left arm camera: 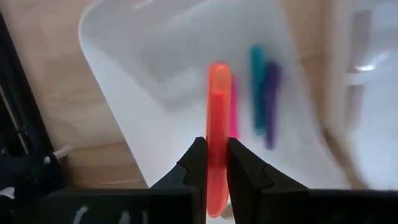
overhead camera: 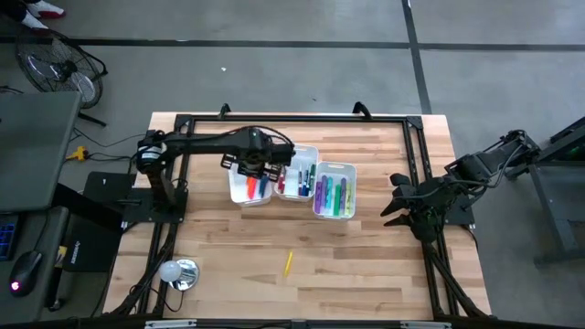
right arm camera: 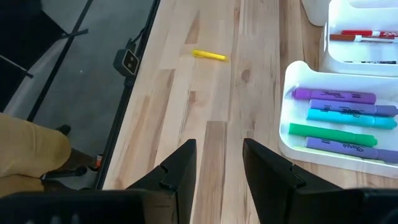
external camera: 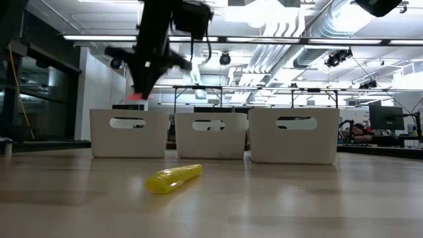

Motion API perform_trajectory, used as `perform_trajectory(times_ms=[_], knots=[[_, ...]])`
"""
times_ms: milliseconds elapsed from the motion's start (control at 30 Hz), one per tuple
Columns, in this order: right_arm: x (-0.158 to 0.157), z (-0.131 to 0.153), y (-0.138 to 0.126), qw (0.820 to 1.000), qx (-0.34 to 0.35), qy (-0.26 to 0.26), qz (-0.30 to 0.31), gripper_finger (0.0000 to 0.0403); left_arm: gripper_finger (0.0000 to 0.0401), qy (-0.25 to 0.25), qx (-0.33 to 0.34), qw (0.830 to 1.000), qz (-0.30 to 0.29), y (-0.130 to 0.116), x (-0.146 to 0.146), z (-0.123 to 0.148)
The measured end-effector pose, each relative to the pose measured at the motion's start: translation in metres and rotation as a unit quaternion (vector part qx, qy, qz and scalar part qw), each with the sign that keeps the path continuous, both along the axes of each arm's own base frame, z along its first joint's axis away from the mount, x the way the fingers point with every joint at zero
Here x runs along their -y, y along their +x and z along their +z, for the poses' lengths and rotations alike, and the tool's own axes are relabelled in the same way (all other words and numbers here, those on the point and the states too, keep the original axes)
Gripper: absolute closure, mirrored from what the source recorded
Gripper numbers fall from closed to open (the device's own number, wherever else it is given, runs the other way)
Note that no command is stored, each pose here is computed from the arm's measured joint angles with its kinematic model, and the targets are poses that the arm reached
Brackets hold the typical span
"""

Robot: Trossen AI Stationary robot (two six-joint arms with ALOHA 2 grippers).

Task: Pick & Place Markers
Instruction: Put the orange pen into the left white bin

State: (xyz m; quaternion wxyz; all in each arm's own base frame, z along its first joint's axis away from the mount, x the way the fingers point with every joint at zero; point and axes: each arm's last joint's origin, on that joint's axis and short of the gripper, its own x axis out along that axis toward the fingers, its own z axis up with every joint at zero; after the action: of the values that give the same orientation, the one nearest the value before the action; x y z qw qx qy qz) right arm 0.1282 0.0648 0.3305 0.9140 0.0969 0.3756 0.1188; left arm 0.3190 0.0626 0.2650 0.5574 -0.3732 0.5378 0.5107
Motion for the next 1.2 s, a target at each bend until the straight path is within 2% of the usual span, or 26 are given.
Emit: perform_trajectory(times_ms=[200,333,767,1033,1200], knots=[[0.0,0.0,0.0,1.0,0.0,-0.001,-0.008,0.0282,0.0369,-0.046,-0.001,0.998,0.036,-0.008,-0.011,-0.042],[0.001,0.0,0.0,1.0,0.003,-0.005,-0.014,0.0282,0.0368,-0.059,0.005,0.996,0.059,-0.012,-0.014,-0.059],[0.001,0.0,0.0,1.0,0.001,0.001,-0.028,0.0282,0.0367,-0.051,0.03,0.992,0.11,-0.011,-0.014,-0.081],[0.001,0.0,0.0,0.999,-0.001,0.006,-0.033,0.0282,0.0366,-0.046,0.048,0.992,0.107,-0.007,-0.015,-0.084],[0.001,0.0,0.0,0.999,-0.002,0.006,-0.033,0.0282,0.0335,-0.037,0.053,0.992,0.104,-0.006,-0.016,-0.084]])
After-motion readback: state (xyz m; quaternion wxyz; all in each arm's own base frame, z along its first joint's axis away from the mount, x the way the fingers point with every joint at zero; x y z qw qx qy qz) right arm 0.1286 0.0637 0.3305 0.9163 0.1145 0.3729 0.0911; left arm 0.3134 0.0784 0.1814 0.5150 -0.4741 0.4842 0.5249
